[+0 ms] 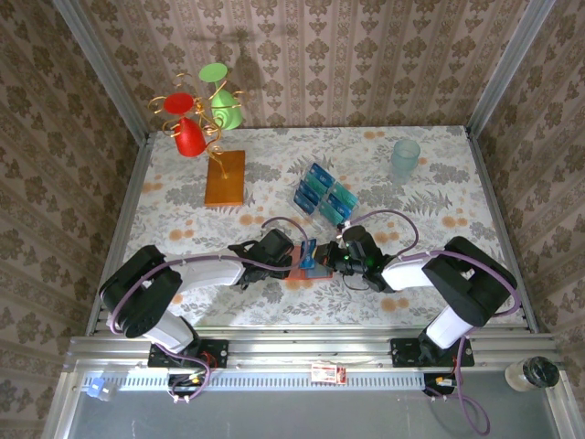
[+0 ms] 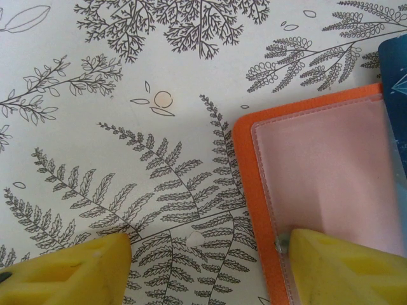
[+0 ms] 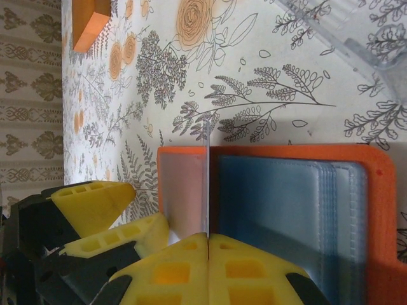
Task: Put the credit cards into the card holder
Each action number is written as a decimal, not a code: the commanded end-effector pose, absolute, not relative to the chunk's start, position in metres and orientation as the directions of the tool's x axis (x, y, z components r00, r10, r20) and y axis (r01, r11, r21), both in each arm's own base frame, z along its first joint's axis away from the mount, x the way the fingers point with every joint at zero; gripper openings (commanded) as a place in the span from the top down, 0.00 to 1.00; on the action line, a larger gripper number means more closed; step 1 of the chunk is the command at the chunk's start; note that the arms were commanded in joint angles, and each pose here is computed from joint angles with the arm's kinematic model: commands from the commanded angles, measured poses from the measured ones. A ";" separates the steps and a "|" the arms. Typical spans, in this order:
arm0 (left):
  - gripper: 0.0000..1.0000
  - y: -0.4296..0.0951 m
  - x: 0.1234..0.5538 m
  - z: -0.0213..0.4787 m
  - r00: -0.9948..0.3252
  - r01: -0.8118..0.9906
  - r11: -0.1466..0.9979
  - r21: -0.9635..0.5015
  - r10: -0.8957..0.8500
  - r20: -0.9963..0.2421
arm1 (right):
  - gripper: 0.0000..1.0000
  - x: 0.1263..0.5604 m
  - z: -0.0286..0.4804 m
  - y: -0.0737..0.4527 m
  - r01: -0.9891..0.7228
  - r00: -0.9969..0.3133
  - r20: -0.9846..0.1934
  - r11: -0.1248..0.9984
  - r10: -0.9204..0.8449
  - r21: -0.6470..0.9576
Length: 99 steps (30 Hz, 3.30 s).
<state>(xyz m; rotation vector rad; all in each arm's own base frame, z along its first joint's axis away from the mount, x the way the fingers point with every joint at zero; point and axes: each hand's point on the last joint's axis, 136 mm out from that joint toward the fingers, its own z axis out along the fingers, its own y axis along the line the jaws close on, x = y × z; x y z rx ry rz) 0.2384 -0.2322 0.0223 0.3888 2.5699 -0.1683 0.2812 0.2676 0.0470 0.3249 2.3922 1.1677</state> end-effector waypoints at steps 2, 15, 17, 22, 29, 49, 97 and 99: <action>0.32 -0.225 0.233 0.014 -0.832 0.294 0.956 -0.013 0.249 -0.496 | 1.00 0.274 0.035 0.265 0.031 -0.879 -0.273 0.618 0.390 0.785; 0.32 -0.225 0.233 0.013 -0.833 0.293 0.956 -0.011 0.250 -0.493 | 1.00 0.262 0.024 0.264 0.041 -0.897 -0.249 0.631 0.365 0.775; 0.32 -0.225 0.233 0.013 -0.833 0.293 0.956 -0.011 0.250 -0.494 | 1.00 0.261 0.023 0.264 0.041 -0.899 -0.247 0.631 0.362 0.774; 0.32 -0.226 0.233 0.012 -0.834 0.293 0.956 -0.012 0.249 -0.493 | 1.00 0.259 0.021 0.264 0.050 -0.899 -0.242 0.633 0.366 0.773; 0.32 -0.226 0.233 0.013 -0.832 0.295 0.955 -0.013 0.251 -0.494 | 1.00 0.256 0.021 0.262 0.064 -0.897 -0.233 0.633 0.375 0.772; 0.32 -0.227 0.233 0.012 -0.833 0.296 0.955 -0.014 0.250 -0.494 | 1.00 0.246 0.015 0.254 0.084 -0.902 -0.226 0.664 0.368 0.743; 0.32 -0.229 0.233 0.010 -0.831 0.296 0.955 -0.026 0.244 -0.500 | 0.97 0.262 0.044 0.277 -0.107 -0.952 -0.291 0.795 0.090 0.597; 0.32 -0.230 0.233 0.010 -0.831 0.296 0.955 -0.028 0.243 -0.500 | 0.97 0.263 0.038 0.280 -0.104 -0.955 -0.283 0.799 0.085 0.592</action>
